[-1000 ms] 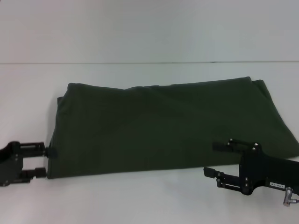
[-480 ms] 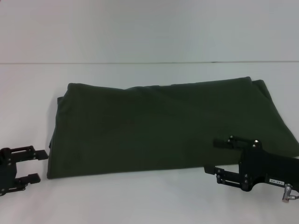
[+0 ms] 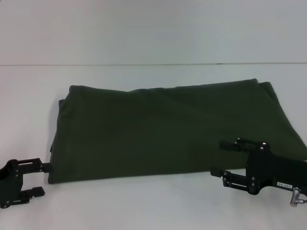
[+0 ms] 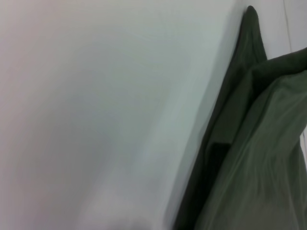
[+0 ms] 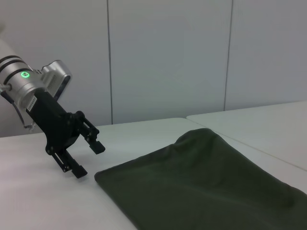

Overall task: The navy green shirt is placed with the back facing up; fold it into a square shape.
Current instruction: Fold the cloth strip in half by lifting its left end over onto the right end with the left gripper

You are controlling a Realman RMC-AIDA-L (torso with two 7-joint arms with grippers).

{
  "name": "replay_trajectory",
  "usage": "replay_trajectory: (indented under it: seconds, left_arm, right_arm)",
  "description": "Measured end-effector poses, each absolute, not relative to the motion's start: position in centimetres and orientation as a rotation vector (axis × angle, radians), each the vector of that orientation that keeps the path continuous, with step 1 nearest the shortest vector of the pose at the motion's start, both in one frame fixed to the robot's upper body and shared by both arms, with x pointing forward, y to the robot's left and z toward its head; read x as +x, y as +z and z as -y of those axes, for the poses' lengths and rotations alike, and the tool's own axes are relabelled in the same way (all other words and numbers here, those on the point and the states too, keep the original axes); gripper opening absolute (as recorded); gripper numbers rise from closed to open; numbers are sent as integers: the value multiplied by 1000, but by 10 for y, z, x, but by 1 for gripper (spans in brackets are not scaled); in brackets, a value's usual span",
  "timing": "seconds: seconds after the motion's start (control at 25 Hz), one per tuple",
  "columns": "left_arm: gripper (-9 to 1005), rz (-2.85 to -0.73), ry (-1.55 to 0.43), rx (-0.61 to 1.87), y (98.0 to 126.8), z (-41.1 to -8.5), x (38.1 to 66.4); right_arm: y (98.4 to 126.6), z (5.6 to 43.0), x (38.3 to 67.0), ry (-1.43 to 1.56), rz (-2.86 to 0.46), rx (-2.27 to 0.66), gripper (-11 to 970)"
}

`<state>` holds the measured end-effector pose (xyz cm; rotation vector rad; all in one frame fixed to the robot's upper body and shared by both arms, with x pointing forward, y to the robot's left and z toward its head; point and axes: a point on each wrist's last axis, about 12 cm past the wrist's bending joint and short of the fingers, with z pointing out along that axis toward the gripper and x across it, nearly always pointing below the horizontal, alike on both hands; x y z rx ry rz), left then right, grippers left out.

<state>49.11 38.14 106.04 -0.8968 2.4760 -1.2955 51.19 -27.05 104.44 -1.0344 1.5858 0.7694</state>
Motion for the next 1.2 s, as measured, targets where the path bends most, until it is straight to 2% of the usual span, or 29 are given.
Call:
replay_trajectory:
  seconds: [1.2]
  left_arm:
    - [716, -2446, -1300, -949, 1052, -365, 514]
  right_arm:
    - [1046, 268, 514, 782, -1575, -1047, 724]
